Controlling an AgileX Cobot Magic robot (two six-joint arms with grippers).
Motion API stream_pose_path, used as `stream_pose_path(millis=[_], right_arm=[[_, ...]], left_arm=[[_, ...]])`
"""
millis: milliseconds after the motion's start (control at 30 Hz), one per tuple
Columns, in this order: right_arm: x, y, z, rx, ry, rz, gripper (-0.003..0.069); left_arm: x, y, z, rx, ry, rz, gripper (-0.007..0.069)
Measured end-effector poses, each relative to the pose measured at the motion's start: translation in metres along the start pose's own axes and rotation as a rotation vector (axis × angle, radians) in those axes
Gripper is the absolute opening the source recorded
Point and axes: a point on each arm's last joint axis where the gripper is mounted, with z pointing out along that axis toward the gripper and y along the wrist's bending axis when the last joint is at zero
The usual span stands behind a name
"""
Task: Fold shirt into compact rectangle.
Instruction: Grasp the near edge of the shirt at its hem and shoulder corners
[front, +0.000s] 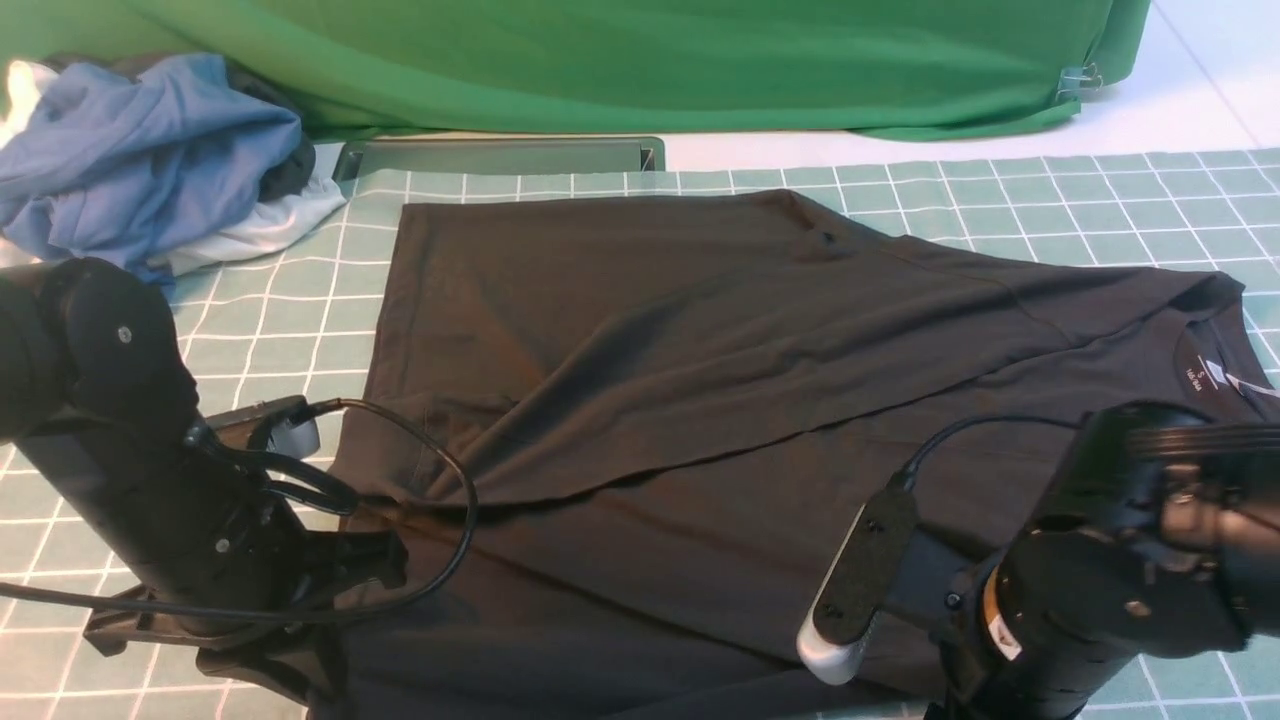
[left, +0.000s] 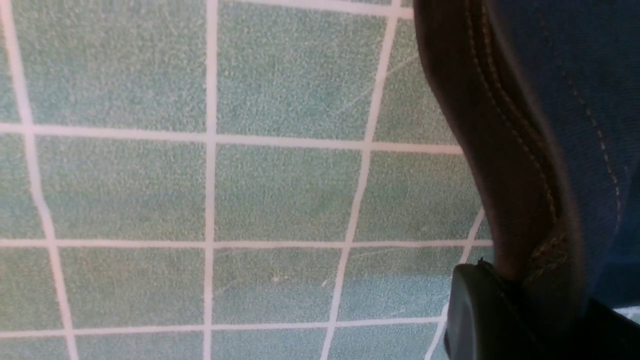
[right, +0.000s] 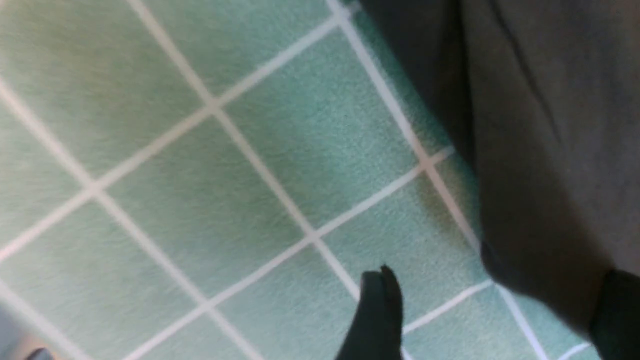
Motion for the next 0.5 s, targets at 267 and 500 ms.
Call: stream_pose_path(millis=[267, 500], right_arm=[[-0.006, -0.004, 0.012, 0.06, 0.001, -0.001, 0.0551], [-0.014, -0.003, 0.022, 0.053, -0.034, -0.007, 0.0414]], left_arm=[[-0.002, 0.0, 0.0, -0.002, -0.025, 0.003, 0.0018], [-0.002, 0.0, 0.0, 0.002, -0.028, 0.002, 0.0018]])
